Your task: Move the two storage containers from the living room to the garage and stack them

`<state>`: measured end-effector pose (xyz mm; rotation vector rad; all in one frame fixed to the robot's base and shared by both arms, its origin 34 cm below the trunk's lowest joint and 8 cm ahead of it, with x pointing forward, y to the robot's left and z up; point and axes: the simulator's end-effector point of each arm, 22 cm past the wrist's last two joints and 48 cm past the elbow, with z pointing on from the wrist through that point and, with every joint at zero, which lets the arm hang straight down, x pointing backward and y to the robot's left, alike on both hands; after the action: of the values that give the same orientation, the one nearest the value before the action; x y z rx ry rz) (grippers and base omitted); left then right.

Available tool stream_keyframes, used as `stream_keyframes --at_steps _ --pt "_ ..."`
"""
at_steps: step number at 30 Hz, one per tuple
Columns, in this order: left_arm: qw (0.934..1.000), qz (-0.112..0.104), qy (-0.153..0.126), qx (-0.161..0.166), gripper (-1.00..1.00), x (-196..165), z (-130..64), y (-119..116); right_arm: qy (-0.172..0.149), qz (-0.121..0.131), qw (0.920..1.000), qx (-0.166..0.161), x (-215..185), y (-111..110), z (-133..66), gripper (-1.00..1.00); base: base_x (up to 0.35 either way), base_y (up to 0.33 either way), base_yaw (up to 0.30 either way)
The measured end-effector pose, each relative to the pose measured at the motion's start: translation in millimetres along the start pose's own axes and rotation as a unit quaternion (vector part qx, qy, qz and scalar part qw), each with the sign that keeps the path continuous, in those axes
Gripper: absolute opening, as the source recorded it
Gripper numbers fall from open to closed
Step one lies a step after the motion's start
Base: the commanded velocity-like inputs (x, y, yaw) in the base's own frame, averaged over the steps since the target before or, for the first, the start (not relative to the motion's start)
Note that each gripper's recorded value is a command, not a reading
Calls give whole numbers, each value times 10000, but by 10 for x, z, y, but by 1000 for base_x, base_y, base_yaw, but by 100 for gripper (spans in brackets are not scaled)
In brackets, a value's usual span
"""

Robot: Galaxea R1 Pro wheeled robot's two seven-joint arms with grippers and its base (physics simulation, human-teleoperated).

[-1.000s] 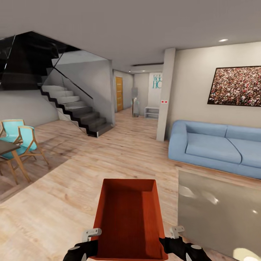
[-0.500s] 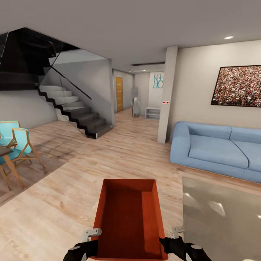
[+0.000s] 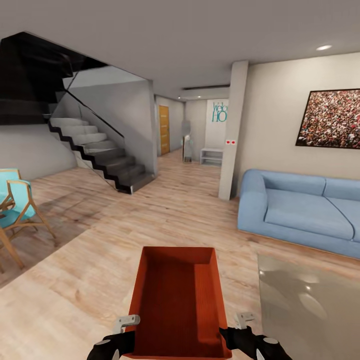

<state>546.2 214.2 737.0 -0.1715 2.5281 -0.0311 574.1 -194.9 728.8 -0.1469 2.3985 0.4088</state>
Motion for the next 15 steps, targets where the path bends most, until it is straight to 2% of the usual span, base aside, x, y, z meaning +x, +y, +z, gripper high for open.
stream_keyframes --at_steps 15 --pt "10000 0 -5 0 -100 -2 0 -1 -6 0 10000 1 -2 -1 0 -100 330 3 0"
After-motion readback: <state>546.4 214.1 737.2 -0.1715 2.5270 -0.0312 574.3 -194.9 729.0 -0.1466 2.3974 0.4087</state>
